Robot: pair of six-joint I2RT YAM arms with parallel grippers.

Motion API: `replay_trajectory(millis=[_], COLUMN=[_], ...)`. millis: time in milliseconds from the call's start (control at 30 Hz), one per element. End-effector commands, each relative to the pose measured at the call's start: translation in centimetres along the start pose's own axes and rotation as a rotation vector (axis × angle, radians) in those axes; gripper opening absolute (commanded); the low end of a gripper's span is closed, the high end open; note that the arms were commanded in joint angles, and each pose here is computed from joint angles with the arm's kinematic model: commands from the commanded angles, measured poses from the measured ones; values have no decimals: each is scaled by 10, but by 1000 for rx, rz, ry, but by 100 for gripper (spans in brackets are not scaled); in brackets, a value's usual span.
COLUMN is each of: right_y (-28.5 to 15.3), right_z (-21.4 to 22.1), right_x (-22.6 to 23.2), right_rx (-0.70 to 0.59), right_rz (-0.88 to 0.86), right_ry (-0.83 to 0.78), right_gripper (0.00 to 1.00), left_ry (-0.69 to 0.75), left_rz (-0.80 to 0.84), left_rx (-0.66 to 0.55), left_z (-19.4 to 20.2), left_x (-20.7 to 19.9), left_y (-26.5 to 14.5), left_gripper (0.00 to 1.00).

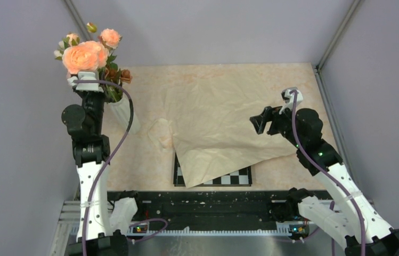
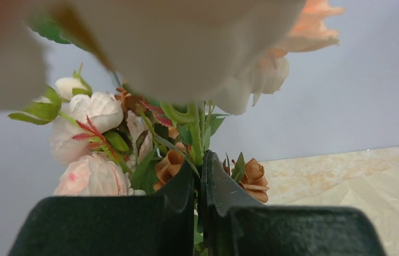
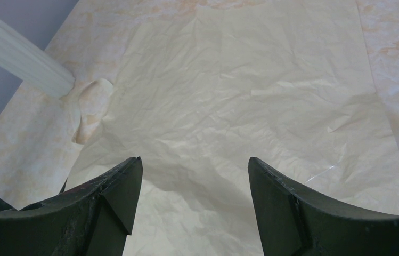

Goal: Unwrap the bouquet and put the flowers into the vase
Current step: Insert the fake flower into the vase.

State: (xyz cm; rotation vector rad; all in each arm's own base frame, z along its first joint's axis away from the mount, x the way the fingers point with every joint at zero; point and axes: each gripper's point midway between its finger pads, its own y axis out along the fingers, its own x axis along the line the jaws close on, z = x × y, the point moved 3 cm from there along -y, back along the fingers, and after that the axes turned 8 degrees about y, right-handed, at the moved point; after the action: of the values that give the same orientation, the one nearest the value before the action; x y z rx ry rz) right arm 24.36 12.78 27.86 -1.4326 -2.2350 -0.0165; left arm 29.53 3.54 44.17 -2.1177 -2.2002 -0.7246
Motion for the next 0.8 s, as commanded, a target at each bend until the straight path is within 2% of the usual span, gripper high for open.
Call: replay_trajectory(millis=[0,333,567,767], right_y=[-3,-3,-2,-1], right_z=[-8,-6,-4,-4], right_x=[2,2,3,4], right_rx=[-36,-30,-29,-25], right_rz=[-16,-19,-29,-33], right_ry=[9,14,19,21], right_gripper=[74,74,74,74], left_ry=[-14,-55,-87,-110], left_rz=[-74,-147,-183,-187], left_rx=[-49,5,38,66], left_z=[-4,29,50,67], left_x=[10,13,13,10], left_y=[-5,-10,-16,-16], left_gripper=[0,0,7,9])
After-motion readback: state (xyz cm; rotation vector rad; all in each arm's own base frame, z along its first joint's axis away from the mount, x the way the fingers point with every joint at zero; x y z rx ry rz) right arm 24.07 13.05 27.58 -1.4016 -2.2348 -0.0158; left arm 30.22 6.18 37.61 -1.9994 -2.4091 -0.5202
